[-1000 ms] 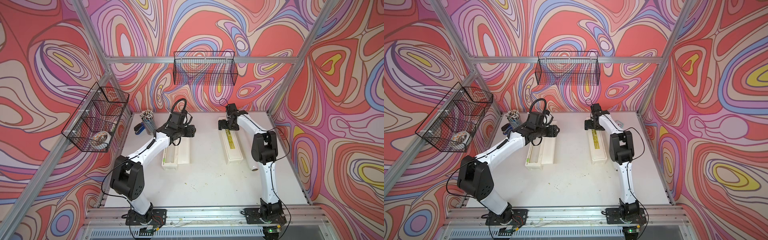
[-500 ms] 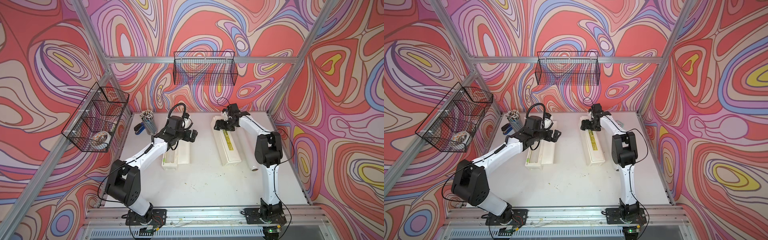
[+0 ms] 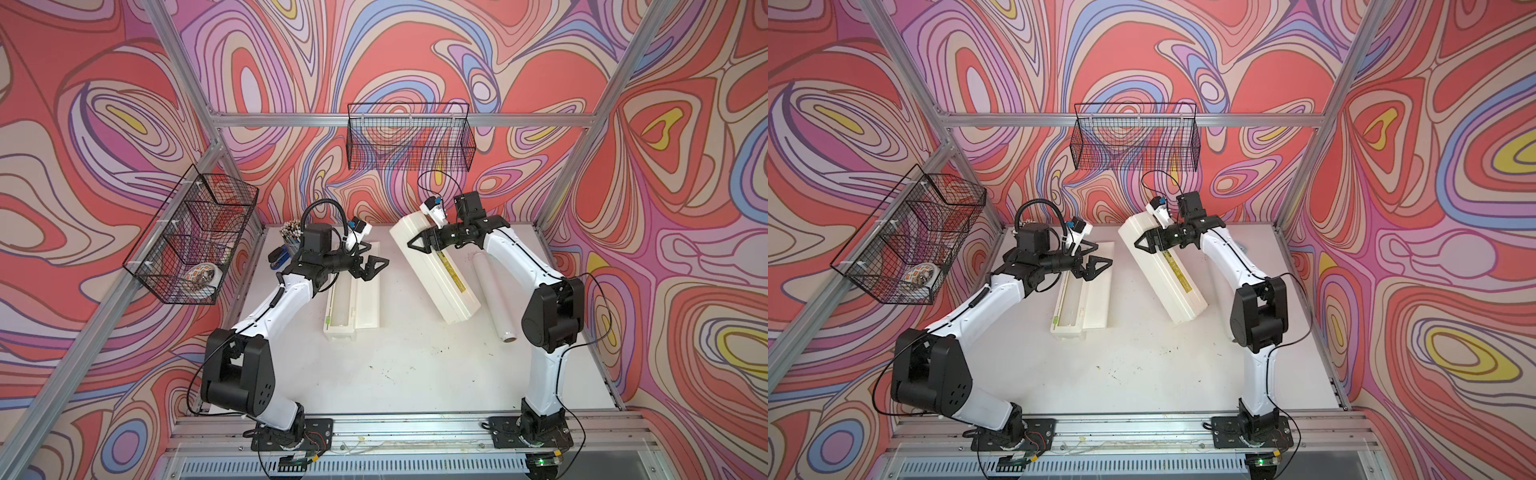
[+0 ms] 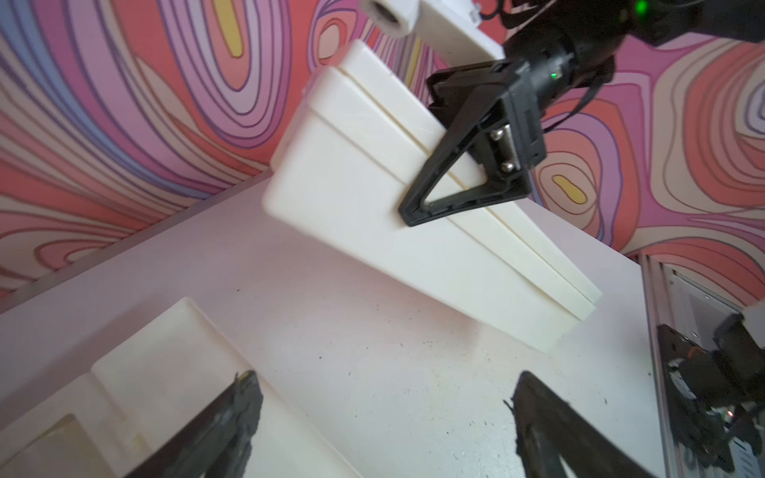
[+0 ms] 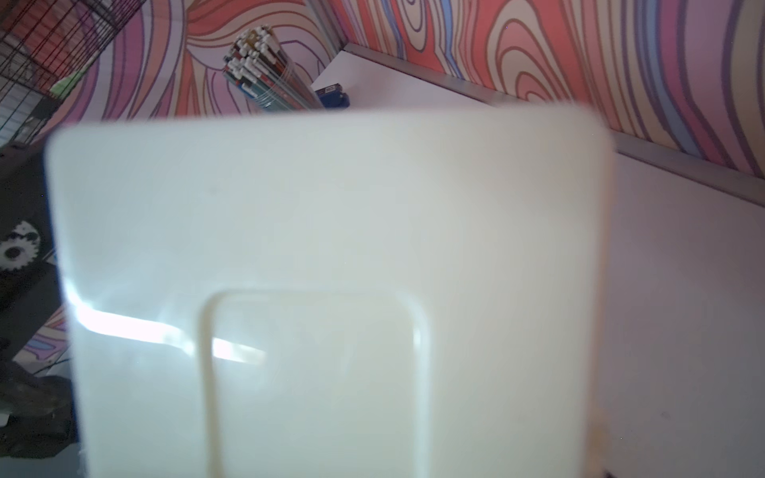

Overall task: Put plastic wrap rolls into dispensers
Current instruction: Pick up the plastic wrap cutting box from the center of the board, then open the lid of the plastic wrap cutting box.

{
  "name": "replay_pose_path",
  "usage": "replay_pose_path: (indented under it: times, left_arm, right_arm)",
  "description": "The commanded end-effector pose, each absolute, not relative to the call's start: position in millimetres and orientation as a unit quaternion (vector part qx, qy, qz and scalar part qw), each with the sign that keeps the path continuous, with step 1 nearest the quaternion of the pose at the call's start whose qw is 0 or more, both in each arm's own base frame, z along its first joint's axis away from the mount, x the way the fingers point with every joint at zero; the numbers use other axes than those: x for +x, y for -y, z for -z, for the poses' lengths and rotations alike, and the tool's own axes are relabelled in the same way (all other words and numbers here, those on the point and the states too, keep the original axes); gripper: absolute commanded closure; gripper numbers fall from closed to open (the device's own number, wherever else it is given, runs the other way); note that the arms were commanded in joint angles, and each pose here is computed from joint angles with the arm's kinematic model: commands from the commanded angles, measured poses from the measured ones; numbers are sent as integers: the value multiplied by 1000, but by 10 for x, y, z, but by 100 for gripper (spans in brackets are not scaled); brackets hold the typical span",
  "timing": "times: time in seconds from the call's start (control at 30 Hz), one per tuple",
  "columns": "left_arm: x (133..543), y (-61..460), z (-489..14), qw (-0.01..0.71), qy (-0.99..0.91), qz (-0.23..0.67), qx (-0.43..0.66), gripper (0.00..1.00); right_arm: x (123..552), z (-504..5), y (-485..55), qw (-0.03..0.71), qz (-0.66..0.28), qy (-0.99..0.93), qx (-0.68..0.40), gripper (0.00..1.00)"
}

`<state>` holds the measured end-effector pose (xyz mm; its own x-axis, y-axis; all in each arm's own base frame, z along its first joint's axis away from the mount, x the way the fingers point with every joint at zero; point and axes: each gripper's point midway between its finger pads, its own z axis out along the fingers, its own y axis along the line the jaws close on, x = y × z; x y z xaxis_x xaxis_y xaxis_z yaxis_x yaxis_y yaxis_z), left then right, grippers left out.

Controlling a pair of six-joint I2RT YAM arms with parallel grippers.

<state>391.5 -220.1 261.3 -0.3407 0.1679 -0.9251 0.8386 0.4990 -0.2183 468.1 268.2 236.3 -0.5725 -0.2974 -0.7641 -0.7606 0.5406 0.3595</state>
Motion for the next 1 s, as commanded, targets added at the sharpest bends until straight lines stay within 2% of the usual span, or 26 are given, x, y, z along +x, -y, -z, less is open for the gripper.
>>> replay_pose_path:
  times: [0.0, 0.4, 0.57, 0.97]
  left_arm:
    - [3666, 2315, -2836, 469, -669, 400, 415, 6]
    - [3545, 2298, -2912, 477, -623, 427, 450, 5]
    - [3586, 2300, -2890, 488, -619, 426, 444, 4]
    - [3526, 2508, -2905, 485, -566, 499, 442, 1]
  right_arm:
    - [4370, -2719, -2836, 372, -362, -742, -424, 48]
    - [3777, -2776, -3045, 384, -378, -652, -533, 47]
    - [3658, -2840, -3082, 388, -392, -634, -542, 47]
    - [3436, -2992, -3127, 427, -402, -575, -571, 47]
